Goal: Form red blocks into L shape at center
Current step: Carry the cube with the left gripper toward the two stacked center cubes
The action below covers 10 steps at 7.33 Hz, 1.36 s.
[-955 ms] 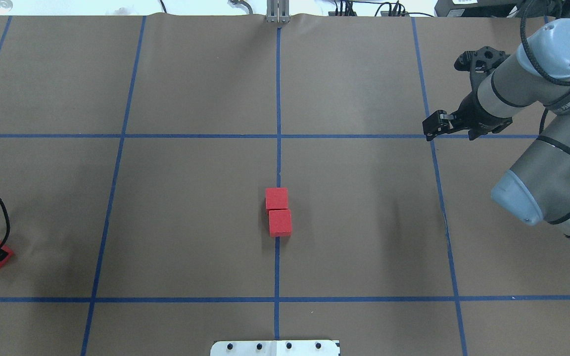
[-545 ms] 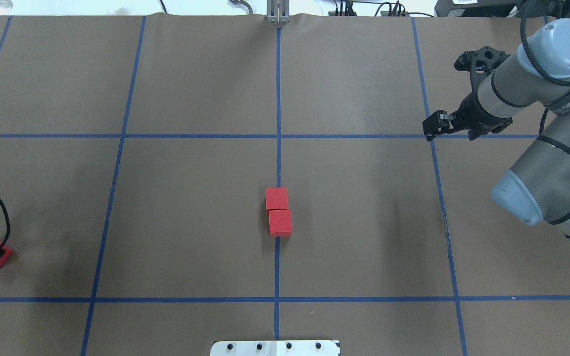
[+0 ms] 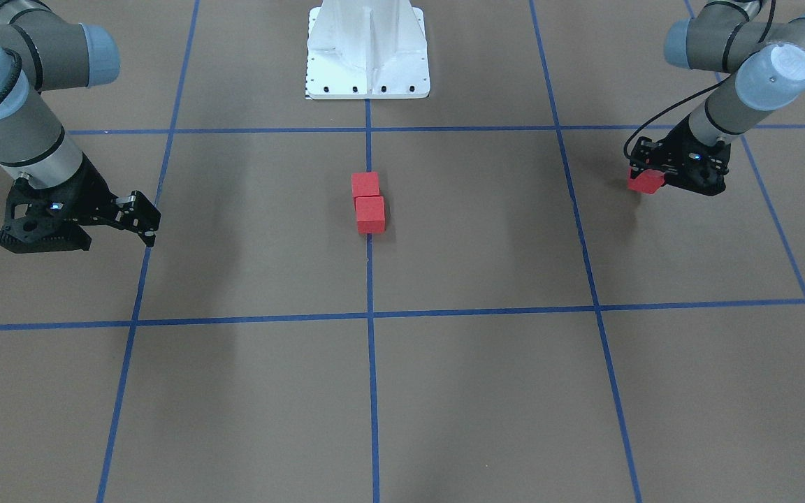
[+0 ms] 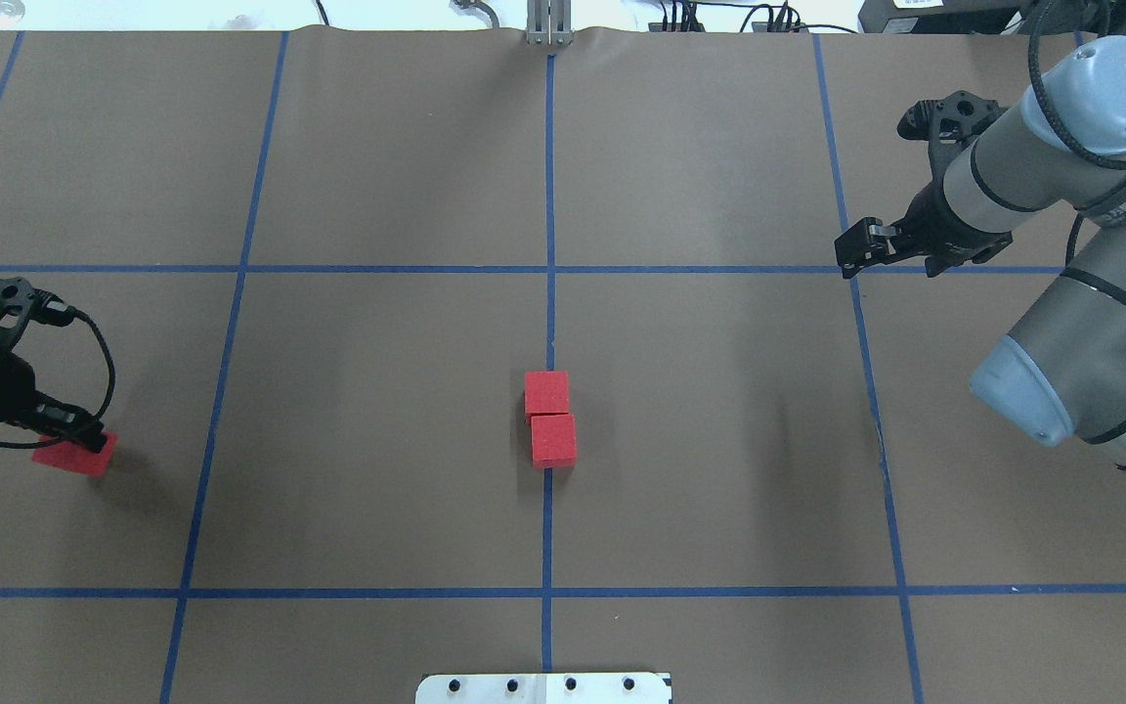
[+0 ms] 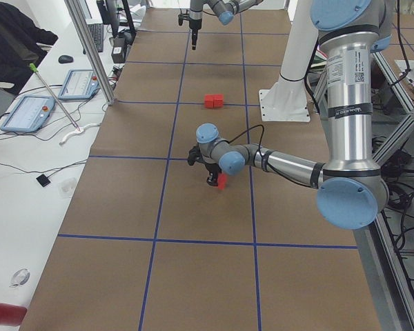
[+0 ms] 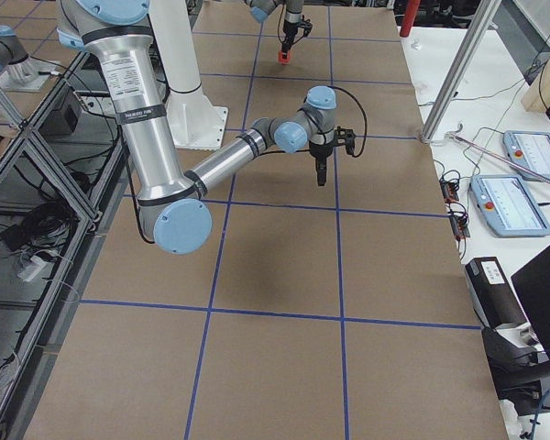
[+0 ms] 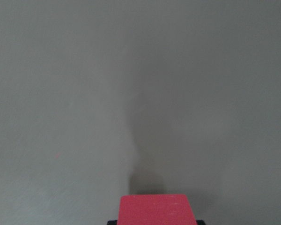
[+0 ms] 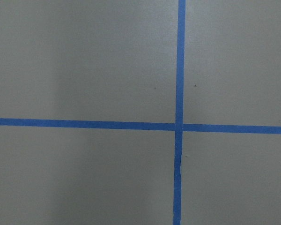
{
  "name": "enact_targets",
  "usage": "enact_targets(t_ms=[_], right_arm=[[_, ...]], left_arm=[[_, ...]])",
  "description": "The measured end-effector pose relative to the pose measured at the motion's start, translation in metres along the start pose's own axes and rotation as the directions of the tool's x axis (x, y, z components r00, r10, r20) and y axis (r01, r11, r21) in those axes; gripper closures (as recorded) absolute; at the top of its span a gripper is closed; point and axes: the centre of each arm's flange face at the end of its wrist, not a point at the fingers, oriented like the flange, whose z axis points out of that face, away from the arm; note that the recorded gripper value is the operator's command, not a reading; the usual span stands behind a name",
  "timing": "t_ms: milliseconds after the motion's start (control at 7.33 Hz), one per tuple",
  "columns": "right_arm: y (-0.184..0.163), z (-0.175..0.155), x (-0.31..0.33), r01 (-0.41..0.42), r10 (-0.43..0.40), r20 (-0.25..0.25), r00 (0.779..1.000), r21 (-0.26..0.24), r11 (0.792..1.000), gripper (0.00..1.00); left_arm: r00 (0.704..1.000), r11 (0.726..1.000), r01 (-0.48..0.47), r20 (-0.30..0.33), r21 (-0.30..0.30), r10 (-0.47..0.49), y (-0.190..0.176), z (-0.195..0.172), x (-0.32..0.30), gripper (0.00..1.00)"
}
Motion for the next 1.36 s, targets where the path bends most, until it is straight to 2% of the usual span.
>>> enact_targets(t_ms=[136,273,409,545,682,818,1091,1227,1364], right_arm=[[0.0,0.0,0.0,-0.001,0.001,0.0,1.0,0.0,1.0,0.0],[0.0,0.0,0.0,-0.001,0.001,0.0,1.0,0.001,1.0,0.0],[0.0,-0.001,0.0,-0.001,0.001,0.001,1.0,0.001,1.0,0.0],[0.0,-0.001,0.0,-0.001,0.001,0.0,1.0,0.001,1.0,0.0],[0.0,0.0,0.001,-0.002,0.002,-0.001,1.0,0.001,1.0,0.0],[0.0,0.001,0.002,-0.003,0.003,-0.003,1.0,0.0,1.0,0.0],[0.001,0.001,0.003,-0.005,0.005,-0.004,1.0,-0.001,1.0,0.0],[0.001,0.002,0.004,-0.005,0.005,-0.005,1.0,-0.001,1.0,0.0],[0.001,0.002,0.005,-0.006,0.006,-0.005,1.0,-0.002,1.0,0.0]], left_arm=[[0.989,0.989,0.147,-0.025,0.003,-0.147,-0.02,-0.008,0.036,1.0],[0.94,0.941,0.338,-0.044,-0.012,-0.338,-0.04,-0.013,0.083,1.0],[0.844,0.845,0.534,-0.052,-0.026,-0.534,-0.054,-0.016,0.136,1.0],[0.718,0.72,0.694,-0.063,-0.014,-0.693,-0.06,-0.015,0.184,1.0],[0.569,0.57,0.821,-0.073,0.0,-0.819,-0.06,-0.006,0.232,1.0],[0.423,0.424,0.906,-0.069,0.002,-0.903,-0.058,0.008,0.269,1.0],[0.15,0.152,0.988,-0.074,-0.017,-0.986,-0.068,0.017,0.312,1.0],[0.031,0.034,0.999,-0.079,-0.035,-0.996,-0.079,0.015,0.331,1.0],[-0.071,-0.067,0.997,-0.082,-0.05,-0.994,-0.093,0.014,0.351,1.0]])
